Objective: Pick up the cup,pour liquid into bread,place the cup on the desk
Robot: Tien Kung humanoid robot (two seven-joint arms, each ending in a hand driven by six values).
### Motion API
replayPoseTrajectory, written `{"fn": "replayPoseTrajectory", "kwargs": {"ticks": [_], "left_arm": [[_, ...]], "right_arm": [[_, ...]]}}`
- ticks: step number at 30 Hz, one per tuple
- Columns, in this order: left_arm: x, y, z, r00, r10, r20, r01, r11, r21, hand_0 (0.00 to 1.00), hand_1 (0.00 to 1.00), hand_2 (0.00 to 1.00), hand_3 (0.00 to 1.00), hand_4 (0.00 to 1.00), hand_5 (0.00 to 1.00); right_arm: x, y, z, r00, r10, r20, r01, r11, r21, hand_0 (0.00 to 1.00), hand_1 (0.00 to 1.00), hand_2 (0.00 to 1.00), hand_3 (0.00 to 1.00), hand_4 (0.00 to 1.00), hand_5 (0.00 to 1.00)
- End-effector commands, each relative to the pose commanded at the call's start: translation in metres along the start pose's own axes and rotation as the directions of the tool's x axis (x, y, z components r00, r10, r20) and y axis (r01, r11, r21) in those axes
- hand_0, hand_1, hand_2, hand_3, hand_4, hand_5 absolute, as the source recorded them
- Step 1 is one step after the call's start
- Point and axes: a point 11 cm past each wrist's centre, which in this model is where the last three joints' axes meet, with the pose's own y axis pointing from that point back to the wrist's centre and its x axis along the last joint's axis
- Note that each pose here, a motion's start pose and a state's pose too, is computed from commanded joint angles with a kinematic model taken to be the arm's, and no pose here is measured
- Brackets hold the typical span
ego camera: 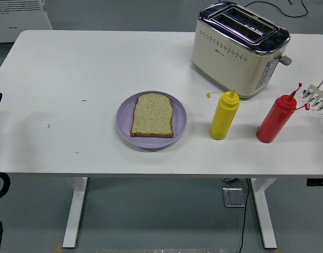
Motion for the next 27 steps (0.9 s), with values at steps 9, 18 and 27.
{"fn": "replayPoseTrajectory", "kwargs": {"ticks": [9, 18, 27], "left_arm": [[0.0006, 0.0004, -0.0001, 1.000, 0.001, 0.001, -0.001, 1.000, 0.001, 0.781, 0.728, 0.723, 0.661, 0.524, 0.933], [-0.0004, -0.0001, 0.0017, 1.000, -0.001, -0.001, 0.001, 1.000, -0.005, 0.781, 0.728, 0.724, 0.663, 0.525, 0.941], [-0.0005, -0.0003, 0.0026, 1.000, -0.001, -0.002, 0.001, 1.000, -0.007, 0.781, 0.728, 0.724, 0.663, 0.524, 0.951]], "right_arm": [[-0.0002, 0.0003, 0.0006, 1.000, -0.003, -0.004, 0.003, 1.000, -0.005, 0.783, 0.729, 0.749, 0.801, 0.654, 0.627], [-0.0017, -0.0004, 0.0002, 1.000, -0.009, -0.005, 0.009, 1.000, -0.004, 0.782, 0.728, 0.746, 0.797, 0.652, 0.626], [-0.0019, -0.0005, 0.0005, 1.000, -0.010, -0.004, 0.010, 1.000, -0.004, 0.781, 0.726, 0.740, 0.794, 0.649, 0.627]]}}
